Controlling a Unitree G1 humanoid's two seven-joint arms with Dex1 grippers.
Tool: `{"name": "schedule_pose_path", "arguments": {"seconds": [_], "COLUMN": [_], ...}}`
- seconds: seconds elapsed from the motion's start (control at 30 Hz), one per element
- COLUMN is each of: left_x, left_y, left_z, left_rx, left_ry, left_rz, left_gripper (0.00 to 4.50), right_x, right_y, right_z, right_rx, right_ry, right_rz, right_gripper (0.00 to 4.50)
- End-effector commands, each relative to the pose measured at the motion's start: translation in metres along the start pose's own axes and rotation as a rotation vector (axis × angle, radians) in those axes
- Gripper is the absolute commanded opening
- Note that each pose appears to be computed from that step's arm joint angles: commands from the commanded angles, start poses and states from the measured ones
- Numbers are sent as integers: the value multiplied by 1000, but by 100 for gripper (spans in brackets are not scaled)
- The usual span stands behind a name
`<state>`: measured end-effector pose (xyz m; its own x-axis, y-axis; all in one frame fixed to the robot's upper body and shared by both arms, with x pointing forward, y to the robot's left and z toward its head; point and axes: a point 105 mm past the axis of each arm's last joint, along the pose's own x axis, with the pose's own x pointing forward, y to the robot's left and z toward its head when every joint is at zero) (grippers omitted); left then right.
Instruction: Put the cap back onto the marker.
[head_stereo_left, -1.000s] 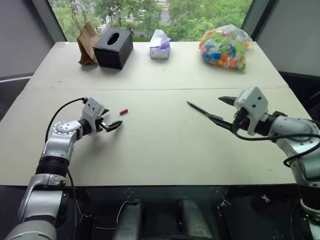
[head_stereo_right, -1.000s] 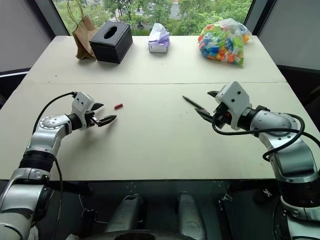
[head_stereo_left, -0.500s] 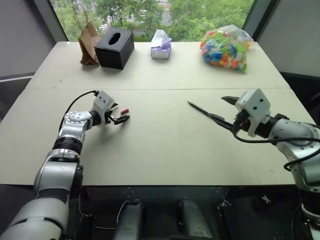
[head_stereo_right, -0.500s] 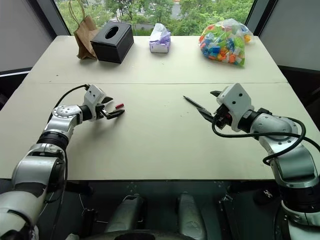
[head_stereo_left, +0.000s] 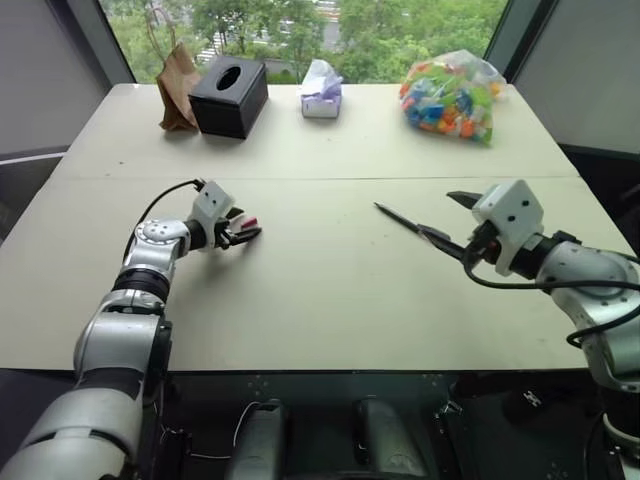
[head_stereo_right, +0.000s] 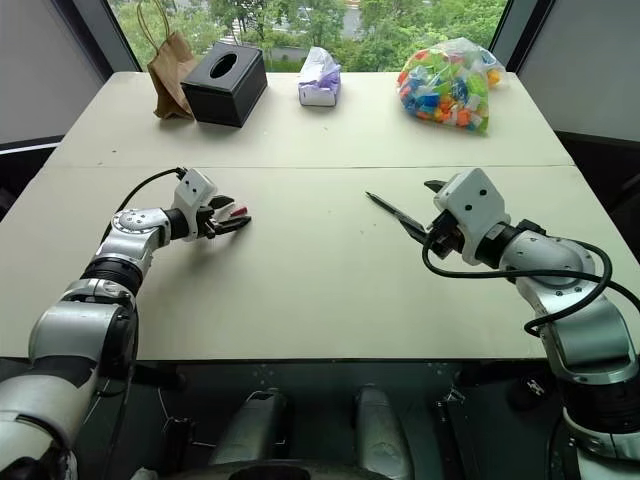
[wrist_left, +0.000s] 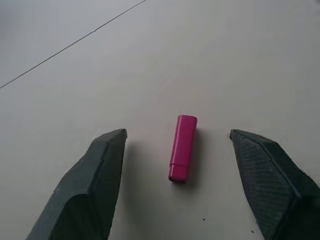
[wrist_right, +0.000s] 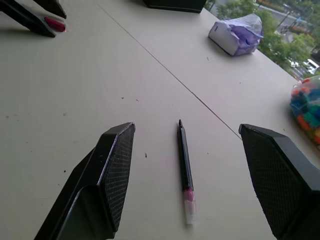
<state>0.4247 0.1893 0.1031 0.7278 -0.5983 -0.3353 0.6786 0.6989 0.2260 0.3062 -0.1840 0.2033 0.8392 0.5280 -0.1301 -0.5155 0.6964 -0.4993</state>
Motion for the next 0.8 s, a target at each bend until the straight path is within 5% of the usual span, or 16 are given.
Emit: {"name": "schedule_pose_path", "arguments": {"seconds": [0.03,0.13,0.47,0.8], "left_x": [-3,-2,1,-15], "left_y": [4,4,-3,-25], "left_z": [-8,-9,-8,47], "left_rx": [7,8,11,80], "left_ry": [47,56,50,-156], "left_rz": [19,17,-23,-255], "left_gripper": [158,3,3,3], "right_x": [-5,-8,-9,21], "right_y": [-4,-4,-3,-11], "right_z": [13,12,12,-14], "right_rx": [-36,-35,-37,33], "right_ry": [-35,-30,-22,-26], "right_rz": [-41,-51,-54,17], "right_gripper": [343,343,343,343]}}
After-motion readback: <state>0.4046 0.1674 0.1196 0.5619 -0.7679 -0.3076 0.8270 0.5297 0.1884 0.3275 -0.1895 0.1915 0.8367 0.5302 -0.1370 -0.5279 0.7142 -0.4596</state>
